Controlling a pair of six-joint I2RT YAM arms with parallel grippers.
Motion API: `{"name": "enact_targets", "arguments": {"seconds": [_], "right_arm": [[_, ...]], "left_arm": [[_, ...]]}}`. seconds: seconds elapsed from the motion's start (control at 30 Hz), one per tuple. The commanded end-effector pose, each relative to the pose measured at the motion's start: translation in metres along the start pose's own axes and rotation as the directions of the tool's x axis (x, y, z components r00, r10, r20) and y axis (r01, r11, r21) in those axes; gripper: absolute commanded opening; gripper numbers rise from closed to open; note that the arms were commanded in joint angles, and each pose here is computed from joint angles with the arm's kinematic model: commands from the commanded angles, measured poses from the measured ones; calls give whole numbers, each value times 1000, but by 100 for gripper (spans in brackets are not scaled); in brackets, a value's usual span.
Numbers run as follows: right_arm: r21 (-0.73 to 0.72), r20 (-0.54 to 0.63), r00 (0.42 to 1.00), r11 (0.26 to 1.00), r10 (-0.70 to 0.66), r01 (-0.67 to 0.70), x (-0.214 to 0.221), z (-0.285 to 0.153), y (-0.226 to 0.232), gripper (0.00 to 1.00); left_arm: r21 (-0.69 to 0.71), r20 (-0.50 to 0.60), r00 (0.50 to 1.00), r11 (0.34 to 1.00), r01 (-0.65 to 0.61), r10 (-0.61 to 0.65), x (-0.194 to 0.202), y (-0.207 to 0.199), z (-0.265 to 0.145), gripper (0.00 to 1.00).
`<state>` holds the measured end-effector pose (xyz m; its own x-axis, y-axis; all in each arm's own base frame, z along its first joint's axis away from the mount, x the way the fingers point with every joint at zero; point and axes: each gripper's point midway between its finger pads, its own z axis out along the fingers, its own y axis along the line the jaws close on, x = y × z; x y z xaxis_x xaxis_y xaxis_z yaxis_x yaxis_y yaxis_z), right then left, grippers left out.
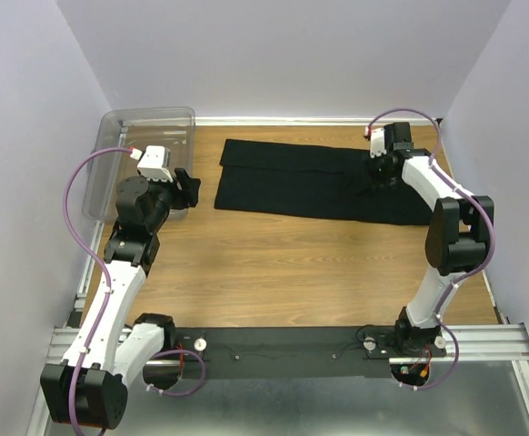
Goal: Fold and stack the t-shirts
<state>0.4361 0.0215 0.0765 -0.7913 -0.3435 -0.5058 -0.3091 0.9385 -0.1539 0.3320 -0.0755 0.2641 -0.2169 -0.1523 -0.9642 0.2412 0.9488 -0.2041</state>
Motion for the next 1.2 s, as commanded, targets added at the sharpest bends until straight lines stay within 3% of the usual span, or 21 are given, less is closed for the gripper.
{"name": "enact_targets", "arguments": {"seconds": [0.0,0.13,0.63,0.73,0.77,0.87,1.03,1.17], "right_arm": [[-118,199,971,987,132,-110,-65,-16,10,48],[-83,180,960,976,216,-204,-71,1,2,51],[65,96,977,978,189,-196,-50,51,-20,45],[81,91,979,978,183,-191,-48,54,-23,33],[82,94,979,978,183,-191,-49,54,-24,21],[83,117,977,978,181,-191,-54,48,-25,1],[86,183,965,975,187,-205,-53,18,-25,1],[70,295,935,971,198,-227,-48,-40,-21,1]], "left_arm": [[-12,39,999,1000,-21,22,-13,2,-3,68],[-16,35,999,1000,-20,21,-12,3,-3,68],[-13,27,999,1000,-19,20,-10,3,-1,68],[-13,23,1000,1000,-20,20,-9,3,0,68],[-13,23,1000,1000,-19,19,-9,3,0,68],[-15,21,1000,1000,-18,19,-8,3,0,68],[-17,20,1000,1000,-18,18,-8,4,0,68],[-14,27,999,1000,-21,21,-10,3,-1,68]]}}
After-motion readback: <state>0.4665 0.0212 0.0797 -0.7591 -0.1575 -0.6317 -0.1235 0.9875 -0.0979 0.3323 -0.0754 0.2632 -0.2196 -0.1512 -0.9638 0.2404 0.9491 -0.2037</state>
